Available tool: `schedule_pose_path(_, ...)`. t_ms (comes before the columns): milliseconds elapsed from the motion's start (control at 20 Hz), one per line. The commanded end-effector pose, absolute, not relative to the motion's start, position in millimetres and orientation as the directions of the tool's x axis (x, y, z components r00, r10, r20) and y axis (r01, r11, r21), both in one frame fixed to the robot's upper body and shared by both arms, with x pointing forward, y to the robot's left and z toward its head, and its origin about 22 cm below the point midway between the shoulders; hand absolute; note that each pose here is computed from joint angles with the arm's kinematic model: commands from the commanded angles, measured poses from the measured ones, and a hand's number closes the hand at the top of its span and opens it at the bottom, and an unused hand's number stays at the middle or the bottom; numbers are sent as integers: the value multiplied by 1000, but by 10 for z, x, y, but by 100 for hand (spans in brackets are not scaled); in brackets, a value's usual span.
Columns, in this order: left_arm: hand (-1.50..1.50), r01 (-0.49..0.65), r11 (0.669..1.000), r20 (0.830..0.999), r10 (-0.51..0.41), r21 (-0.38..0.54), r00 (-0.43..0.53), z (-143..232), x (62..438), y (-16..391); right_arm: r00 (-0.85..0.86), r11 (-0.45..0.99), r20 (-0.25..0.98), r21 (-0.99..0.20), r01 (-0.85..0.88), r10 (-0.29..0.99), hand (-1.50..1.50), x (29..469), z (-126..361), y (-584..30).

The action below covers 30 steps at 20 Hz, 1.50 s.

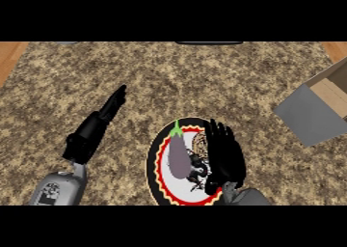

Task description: Pick the cupcake from the plate and place it in the cardboard box

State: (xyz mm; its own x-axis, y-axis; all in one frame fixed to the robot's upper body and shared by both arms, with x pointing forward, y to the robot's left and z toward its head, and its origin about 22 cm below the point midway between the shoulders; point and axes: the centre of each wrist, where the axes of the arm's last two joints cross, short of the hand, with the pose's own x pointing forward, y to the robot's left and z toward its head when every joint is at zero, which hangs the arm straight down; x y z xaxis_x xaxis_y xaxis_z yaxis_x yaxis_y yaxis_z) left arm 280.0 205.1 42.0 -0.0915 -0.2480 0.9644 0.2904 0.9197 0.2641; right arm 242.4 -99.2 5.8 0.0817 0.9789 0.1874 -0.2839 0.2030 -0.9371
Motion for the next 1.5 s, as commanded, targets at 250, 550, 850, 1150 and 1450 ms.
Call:
schedule_pose_path(250, 0, 301, 915, 963, -253, 268, -90, 629, 2971, 2114, 109, 157, 131, -946, -284, 985, -150, 2658, -69, -1023)
schedule_pose_path(550, 0, 281, 918, 961, -264, 278, -88, 441, 2864, 2031, 94, 146, 122, -936, -320, 988, 150, 2579, -349, -1104)
schedule_pose_path(850, 0, 279, 924, 964, -241, 262, -108, 322, 2919, 2161, 42, 76, 68, -963, -259, 997, 150, 2635, -357, -1180)
schedule_pose_path(1150, 0, 285, 922, 965, -245, 262, -92, 459, 2883, 2061, -223, 20, 59, -985, -169, 973, 150, 2559, -142, -1860)
schedule_pose_path(1450, 0, 255, 930, 964, -255, 266, -79, 452, 2810, 2181, -586, -69, 32, -986, -149, 810, 150, 2290, 26, -2682)
